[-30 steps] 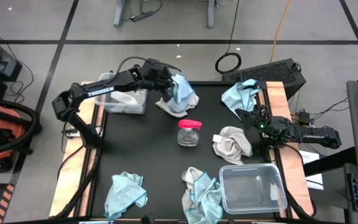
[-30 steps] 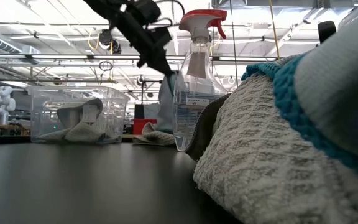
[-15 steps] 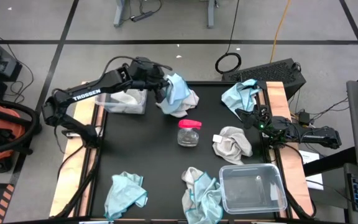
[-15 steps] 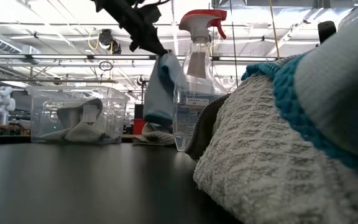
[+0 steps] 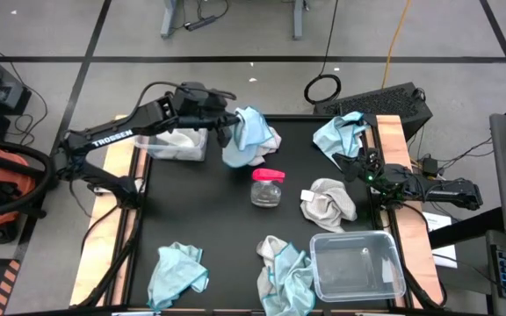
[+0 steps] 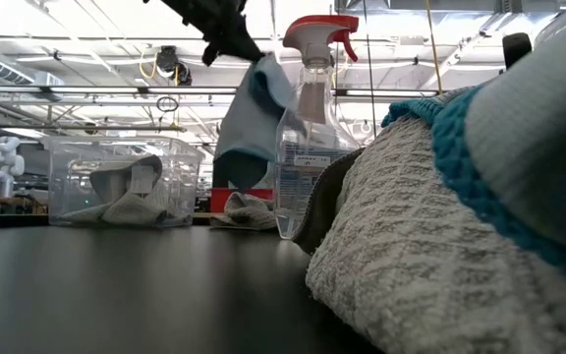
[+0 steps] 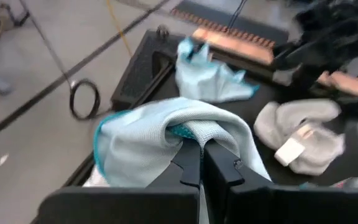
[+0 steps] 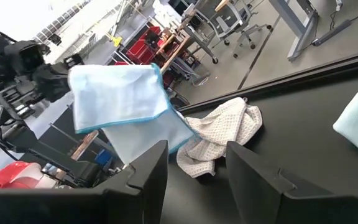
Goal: Sort microfiber towel by color & place in baskets
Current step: Put the blue towel into the bottom transparent bin
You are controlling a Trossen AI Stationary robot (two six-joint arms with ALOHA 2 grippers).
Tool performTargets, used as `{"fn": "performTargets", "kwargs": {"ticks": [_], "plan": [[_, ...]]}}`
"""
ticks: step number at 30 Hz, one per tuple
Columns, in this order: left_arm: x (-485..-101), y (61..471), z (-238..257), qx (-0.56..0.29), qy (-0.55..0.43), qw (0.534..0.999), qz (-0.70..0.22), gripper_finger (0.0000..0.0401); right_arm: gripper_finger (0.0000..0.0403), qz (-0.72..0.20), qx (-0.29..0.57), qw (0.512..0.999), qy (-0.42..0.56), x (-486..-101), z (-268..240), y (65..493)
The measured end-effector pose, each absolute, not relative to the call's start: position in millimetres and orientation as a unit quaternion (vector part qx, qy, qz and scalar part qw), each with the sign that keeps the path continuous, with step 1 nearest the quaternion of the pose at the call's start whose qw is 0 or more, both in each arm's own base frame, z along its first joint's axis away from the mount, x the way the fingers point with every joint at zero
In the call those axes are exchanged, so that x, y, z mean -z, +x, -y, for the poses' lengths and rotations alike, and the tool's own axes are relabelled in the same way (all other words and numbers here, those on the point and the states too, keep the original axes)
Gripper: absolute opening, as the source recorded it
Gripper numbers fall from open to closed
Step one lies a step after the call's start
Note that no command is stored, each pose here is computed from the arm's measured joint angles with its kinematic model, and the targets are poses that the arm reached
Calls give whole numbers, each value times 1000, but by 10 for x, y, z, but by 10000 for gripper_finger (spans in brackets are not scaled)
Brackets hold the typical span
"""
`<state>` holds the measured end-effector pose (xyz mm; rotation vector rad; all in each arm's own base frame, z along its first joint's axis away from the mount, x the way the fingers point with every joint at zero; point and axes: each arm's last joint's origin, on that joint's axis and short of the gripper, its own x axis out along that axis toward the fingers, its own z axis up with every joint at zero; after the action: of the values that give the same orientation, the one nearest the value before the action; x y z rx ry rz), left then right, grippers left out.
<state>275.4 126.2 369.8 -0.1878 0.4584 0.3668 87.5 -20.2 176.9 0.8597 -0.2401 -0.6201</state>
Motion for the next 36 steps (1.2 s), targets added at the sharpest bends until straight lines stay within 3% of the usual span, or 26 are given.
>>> {"fn": "performTargets", "kwargs": {"ticks": [5, 8, 15, 26, 31, 36], "plan": [[-3796, 2711, -1222, -155, -57, 965, -205, 0, 153, 187, 258, 831, 457, -1903, 202, 873], [-3843, 2672, -1203, -150, -51, 968, -196, 0, 153, 263, 235, 788, 505, -2021, 212, 845], [-3921, 2586, -1154, -132, -26, 973, -188, 0, 153, 353, 252, 749, 501, -2162, 238, 772], [-4064, 2526, -1103, -121, -15, 982, -142, 0, 153, 368, 178, 763, 501, -2259, 212, 762], [-4117, 2561, -1058, -105, -6, 988, -114, 0, 153, 351, 143, 797, 471, -2438, 189, 801], [-4135, 2601, -1012, -88, -2, 991, -100, 0, 153, 319, 158, 853, 382, -2882, 181, 914]]}}
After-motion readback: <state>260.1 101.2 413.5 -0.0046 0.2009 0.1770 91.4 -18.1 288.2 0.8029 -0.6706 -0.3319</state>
